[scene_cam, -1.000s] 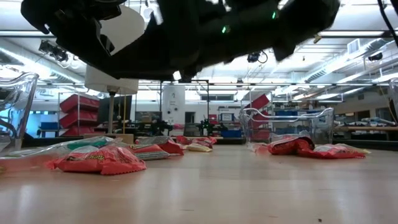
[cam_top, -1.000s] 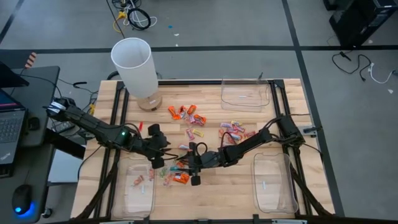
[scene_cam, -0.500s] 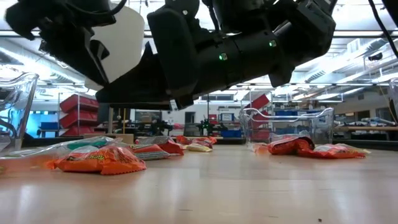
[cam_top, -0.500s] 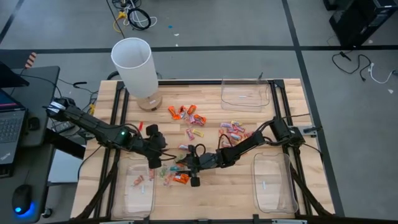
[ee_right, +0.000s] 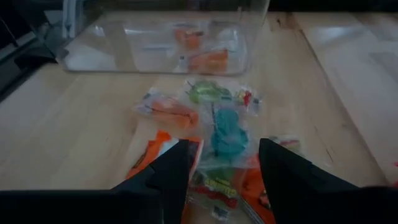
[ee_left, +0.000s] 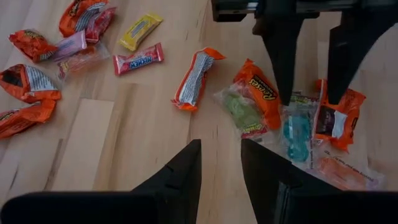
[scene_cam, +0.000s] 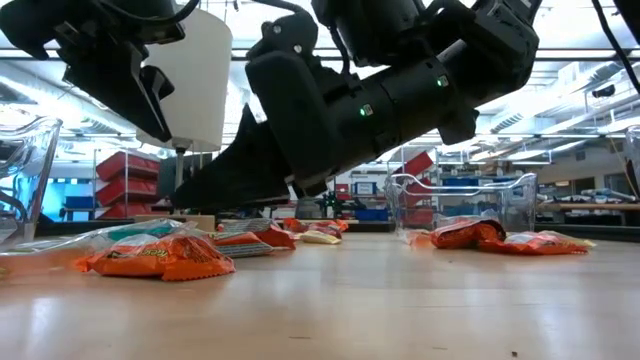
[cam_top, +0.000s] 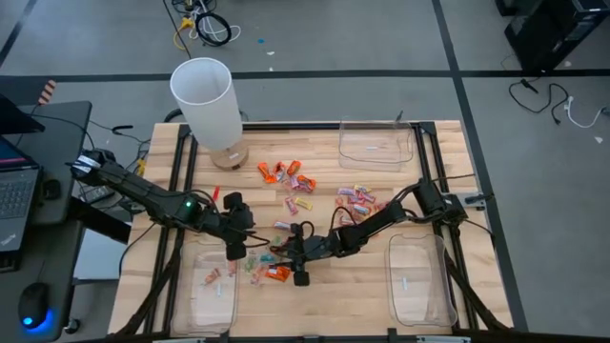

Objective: Sort candy
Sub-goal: Put the blue gummy into the bottom left transparent bin

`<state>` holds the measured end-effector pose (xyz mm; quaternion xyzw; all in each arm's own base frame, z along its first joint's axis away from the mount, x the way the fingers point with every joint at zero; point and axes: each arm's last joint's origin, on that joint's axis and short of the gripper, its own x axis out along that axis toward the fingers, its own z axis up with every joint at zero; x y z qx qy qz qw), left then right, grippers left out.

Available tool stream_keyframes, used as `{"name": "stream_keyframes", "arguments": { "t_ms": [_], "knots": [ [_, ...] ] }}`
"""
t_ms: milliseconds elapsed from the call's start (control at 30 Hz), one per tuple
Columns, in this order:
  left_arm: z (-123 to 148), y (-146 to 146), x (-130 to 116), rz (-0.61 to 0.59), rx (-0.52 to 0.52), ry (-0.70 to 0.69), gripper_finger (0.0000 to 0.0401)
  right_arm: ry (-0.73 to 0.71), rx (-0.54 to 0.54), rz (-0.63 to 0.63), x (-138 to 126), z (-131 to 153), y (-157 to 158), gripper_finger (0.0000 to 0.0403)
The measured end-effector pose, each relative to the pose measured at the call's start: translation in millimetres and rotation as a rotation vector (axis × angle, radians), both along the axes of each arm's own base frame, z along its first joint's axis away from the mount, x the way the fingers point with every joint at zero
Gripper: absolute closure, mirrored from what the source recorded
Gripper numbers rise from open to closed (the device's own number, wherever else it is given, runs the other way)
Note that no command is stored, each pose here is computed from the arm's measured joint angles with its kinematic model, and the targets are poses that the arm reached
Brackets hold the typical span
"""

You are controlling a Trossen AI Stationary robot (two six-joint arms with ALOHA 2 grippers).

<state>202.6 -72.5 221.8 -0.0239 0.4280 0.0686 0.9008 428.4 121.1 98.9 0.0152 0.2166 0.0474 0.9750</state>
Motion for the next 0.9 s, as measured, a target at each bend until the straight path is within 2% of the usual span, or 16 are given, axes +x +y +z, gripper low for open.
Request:
{"name": "stream_keyframes", "arguments": {
  "t_ms": [800, 900],
  "knots": [
    [0.2, 0.5, 0.1, 0.013, 0.011, -0.007, 0.0286, 0.018, -0.085, 0.030, 0.5, -2.3, -5.9, 0.0224],
    [0.2, 0.5, 0.1, 0.014, 0.013, -0.007, 0.0286, 0.033, -0.107, -0.020, 0.5, -3.8, -9.7, 0.0226]
  ]
}}
